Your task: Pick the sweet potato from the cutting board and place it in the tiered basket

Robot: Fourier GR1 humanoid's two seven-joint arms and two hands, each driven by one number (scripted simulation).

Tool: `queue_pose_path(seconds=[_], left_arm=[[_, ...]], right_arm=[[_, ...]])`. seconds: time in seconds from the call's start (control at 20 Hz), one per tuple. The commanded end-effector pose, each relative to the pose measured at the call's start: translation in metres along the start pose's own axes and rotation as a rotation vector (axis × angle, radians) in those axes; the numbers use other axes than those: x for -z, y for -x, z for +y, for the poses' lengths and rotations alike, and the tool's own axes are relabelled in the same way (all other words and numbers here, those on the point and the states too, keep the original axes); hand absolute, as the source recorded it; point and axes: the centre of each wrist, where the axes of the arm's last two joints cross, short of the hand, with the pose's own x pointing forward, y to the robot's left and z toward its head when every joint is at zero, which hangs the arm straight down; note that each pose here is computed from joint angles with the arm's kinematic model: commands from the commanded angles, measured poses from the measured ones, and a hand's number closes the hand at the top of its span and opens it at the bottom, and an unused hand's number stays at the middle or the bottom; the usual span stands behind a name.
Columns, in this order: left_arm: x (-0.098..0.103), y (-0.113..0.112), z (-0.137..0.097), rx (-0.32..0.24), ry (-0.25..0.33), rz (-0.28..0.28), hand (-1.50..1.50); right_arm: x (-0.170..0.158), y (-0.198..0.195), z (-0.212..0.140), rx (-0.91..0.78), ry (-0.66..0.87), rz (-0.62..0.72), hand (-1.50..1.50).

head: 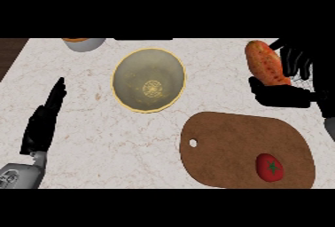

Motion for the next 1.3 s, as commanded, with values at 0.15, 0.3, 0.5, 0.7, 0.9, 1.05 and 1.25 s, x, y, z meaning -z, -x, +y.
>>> queue_pose_path(seconds=[0.15,0.3,0.5,0.7,0.9,1.05,1.25], left_arm=[[0.013,-0.009,-0.002,-0.005,0.021,-0.019,0.0],[0.004,0.005,-0.008,-0.003,0.01,0.006,0.0],[0.002,0.003,-0.003,0.0,0.019,-0.018,0.0],[0.009,-0.004,-0.009,0.002,0.018,-0.02,0.0],[0.002,-0.005,-0.009,-0.001,0.027,-0.026,0.0],[0.014,-0.006,0.007,0.014,0.016,-0.016,0.0],[0.004,-0.01,0.009,0.004,0.028,-0.015,0.0]], right_arm=[[0.047,0.005,-0.034,0.08,-0.046,0.018,1.5],[0.054,0.034,-0.031,-0.035,-0.054,-0.001,1.5],[0.077,0.054,-0.03,-0.215,0.011,0.004,1.5],[0.091,0.095,-0.037,-0.433,0.057,0.049,1.5],[0.115,0.102,-0.054,-0.498,0.081,0.09,1.5],[0.122,0.137,-0.065,-0.481,0.08,0.072,1.5],[0.124,0.161,-0.046,-0.476,-0.005,0.038,1.5]])
